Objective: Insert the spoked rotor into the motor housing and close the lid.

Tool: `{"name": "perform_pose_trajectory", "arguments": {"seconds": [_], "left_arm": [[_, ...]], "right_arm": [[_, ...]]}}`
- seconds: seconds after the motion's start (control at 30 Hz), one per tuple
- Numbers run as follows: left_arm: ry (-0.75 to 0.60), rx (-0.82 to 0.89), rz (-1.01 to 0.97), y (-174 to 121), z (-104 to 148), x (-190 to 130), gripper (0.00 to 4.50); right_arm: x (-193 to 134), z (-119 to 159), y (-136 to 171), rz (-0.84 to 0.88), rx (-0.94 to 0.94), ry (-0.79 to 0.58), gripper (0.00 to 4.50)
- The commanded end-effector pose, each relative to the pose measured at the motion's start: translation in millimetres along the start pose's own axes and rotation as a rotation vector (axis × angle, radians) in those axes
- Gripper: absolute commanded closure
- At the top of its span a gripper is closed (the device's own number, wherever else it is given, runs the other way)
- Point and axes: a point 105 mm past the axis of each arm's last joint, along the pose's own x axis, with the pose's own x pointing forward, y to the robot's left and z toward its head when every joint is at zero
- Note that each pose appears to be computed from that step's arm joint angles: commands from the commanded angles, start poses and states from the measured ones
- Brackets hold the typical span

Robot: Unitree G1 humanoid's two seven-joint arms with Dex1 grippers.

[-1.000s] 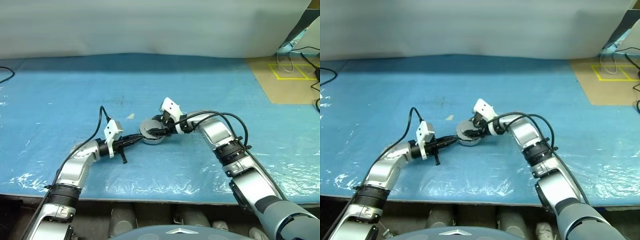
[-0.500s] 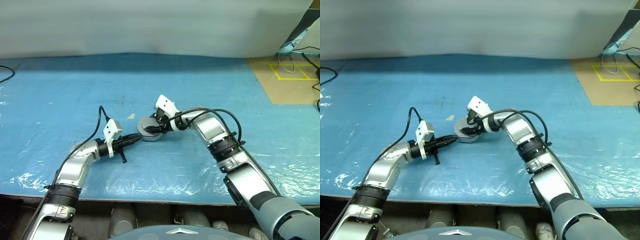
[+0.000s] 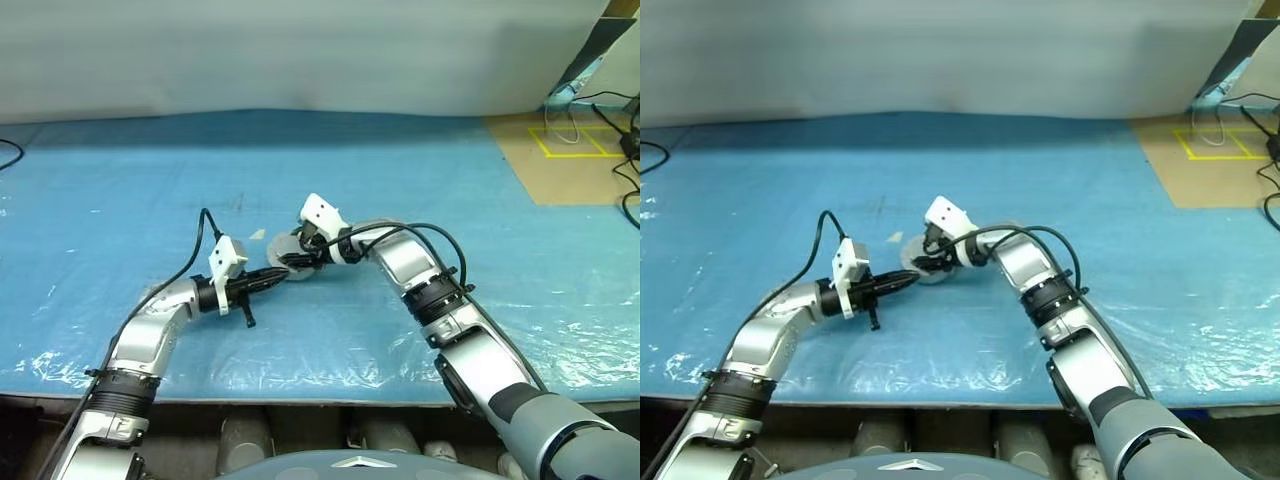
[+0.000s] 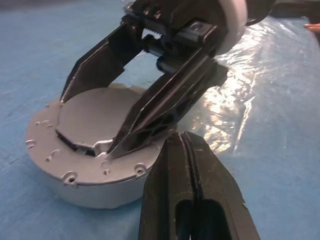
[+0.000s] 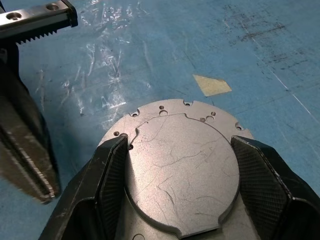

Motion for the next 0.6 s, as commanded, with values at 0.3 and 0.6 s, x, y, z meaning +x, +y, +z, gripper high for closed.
{"name": "perform_pose_trajectory", "arguments": {"seconds": [0.3,0.6], "left_arm": [[0.001,0.167,0.284,59,27,-14,4.50],[0.010,0.178,0.192,47,13,14,4.50]], "right_arm": [[-16,-73,10,0.049,0.075,0.203,1.57],[-29,-77,17,0.098,0.052,0.213,1.57]]}}
